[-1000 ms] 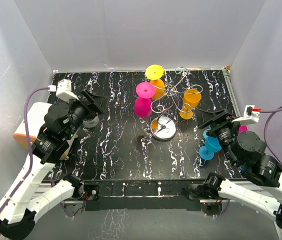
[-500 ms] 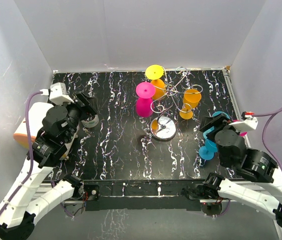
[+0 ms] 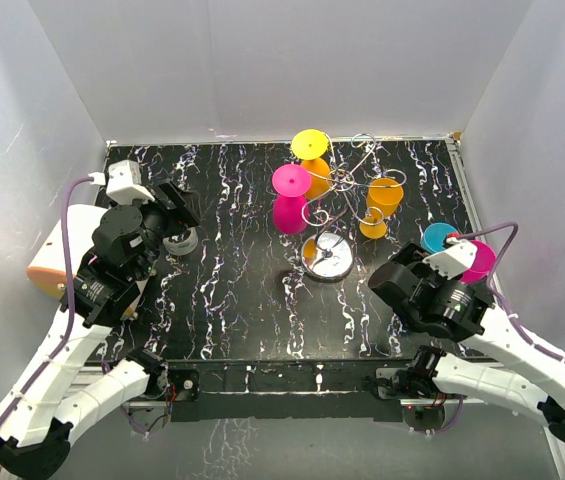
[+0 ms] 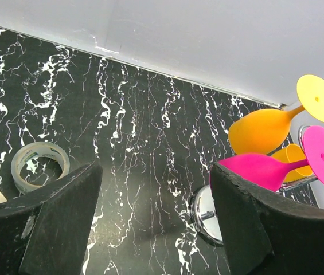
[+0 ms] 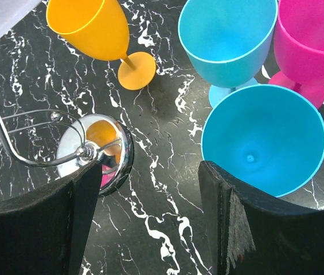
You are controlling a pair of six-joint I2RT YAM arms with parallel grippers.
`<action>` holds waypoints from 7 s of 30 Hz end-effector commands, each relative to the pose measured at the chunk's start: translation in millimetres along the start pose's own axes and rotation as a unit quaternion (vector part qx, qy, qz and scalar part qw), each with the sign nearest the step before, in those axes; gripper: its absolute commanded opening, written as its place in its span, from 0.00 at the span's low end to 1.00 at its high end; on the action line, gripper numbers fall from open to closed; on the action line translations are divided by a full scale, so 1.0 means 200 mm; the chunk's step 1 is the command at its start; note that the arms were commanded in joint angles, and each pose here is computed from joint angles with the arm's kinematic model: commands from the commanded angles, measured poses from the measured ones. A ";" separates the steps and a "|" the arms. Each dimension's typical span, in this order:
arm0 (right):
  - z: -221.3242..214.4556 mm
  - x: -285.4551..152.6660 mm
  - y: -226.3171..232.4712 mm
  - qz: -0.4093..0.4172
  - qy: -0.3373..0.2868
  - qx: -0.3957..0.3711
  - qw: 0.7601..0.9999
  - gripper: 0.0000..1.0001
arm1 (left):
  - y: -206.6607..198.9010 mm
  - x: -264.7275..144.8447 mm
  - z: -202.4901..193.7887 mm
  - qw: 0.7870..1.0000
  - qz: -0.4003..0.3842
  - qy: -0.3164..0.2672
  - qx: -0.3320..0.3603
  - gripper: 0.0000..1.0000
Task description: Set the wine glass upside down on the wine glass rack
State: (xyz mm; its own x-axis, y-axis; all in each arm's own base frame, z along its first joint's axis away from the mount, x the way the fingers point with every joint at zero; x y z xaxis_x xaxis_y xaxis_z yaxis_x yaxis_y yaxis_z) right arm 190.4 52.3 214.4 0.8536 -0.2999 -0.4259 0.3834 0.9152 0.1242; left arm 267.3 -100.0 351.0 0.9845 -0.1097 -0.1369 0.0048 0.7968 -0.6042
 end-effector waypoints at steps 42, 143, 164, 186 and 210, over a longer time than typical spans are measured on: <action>-0.09 0.23 -0.17 -0.117 0.031 -0.003 0.993 0.23 | -0.10 -0.06 0.09 0.999 -0.035 -0.003 -0.024 0.75; 1.04 -1.02 1.62 0.636 -0.357 0.045 0.683 0.00 | -0.44 -0.11 0.27 0.870 -0.143 -0.004 -0.471 0.65; 1.05 -1.04 1.51 0.638 -0.368 0.081 0.671 0.00 | -0.45 -0.10 0.37 0.852 -0.159 -0.049 -0.496 0.58; 1.02 -1.14 1.52 0.688 -0.362 0.105 0.621 0.00 | -0.46 -0.06 0.38 0.847 -0.153 -0.057 -0.506 0.44; 0.87 -1.10 1.47 0.702 -0.305 0.095 0.636 0.04 | -0.48 -0.07 0.46 0.846 -0.183 -0.092 -0.492 0.00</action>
State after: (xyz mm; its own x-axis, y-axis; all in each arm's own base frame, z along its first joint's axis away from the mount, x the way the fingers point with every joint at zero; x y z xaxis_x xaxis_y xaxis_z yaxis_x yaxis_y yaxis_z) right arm 188.8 359.7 477.4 0.3658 0.7198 0.5900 -0.9176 0.3848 0.0994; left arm 268.5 -130.4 472.5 0.9653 -0.1321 0.2253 0.1997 -0.1830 -0.9626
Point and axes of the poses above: each gripper's point midway between its finger pads, its own x axis out along the fingers, its own y axis along the line the jaws close on, z = x × y, the point moved 1 cm from there along -x, back along the fingers, and after that the axes turned 14 degrees about -x, right-handed, at the moved point
